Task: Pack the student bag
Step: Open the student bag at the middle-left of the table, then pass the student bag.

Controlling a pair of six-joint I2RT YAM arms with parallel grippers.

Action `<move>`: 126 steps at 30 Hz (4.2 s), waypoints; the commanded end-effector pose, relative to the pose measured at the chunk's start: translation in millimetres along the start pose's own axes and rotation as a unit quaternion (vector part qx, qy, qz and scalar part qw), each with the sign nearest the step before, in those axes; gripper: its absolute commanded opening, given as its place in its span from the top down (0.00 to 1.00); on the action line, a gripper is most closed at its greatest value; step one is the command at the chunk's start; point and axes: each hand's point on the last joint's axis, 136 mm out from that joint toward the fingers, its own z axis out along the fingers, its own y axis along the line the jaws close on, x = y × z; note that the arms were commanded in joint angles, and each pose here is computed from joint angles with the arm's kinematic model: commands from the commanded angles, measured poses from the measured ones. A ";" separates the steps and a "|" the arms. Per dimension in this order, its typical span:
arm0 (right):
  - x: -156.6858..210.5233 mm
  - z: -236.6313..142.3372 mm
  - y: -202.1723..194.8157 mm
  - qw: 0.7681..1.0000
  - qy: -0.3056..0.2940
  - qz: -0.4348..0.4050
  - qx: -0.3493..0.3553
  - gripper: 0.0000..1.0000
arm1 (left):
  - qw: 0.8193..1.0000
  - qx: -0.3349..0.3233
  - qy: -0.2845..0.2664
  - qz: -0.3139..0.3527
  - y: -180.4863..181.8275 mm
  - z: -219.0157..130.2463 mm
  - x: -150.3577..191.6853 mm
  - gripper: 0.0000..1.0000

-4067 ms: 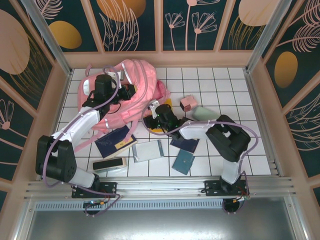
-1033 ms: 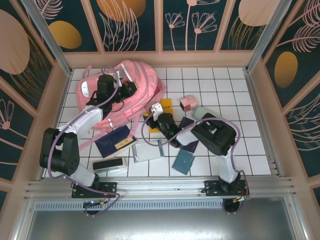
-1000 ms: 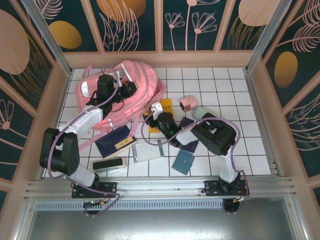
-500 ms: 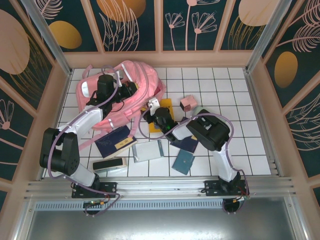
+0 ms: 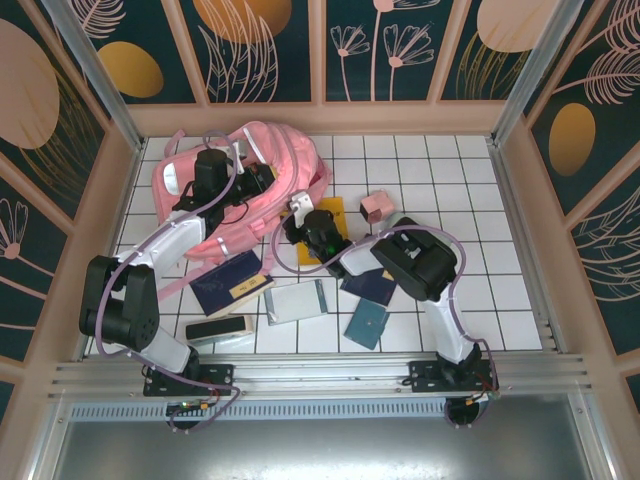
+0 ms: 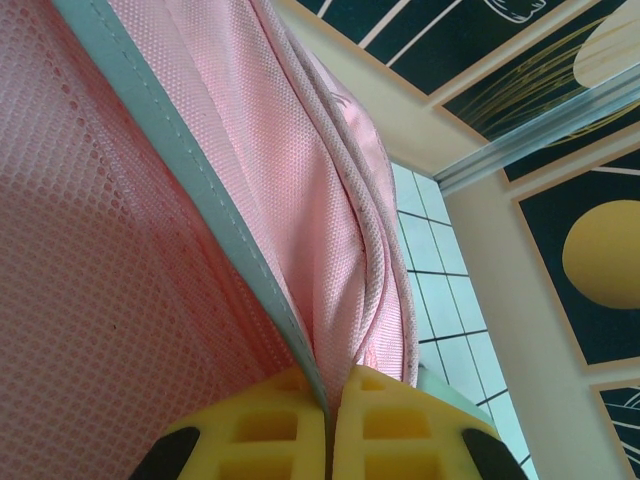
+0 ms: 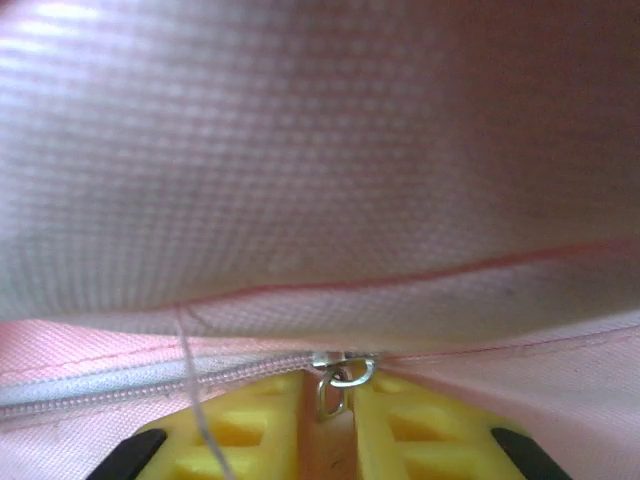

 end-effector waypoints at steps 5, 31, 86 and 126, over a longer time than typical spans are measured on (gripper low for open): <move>9.6 -6.6 14.6 1.000 0.010 -0.003 -0.025 0.96 | 0.997 0.064 -0.030 0.028 -37.8 -5.9 -21.6 1.00; 2.5 -30.8 128.5 0.984 0.013 -0.058 -0.170 0.89 | 0.996 0.061 -0.021 0.060 -38.7 6.8 -29.0 1.00; -151.2 -113.2 -179.4 0.951 0.063 0.291 0.080 0.73 | 0.821 0.105 -0.223 0.516 -162.5 -139.6 -61.8 1.00; -180.2 -95.7 20.2 0.816 0.076 0.469 -0.328 0.75 | 0.965 -0.059 0.043 0.253 -104.4 -61.3 -7.2 0.27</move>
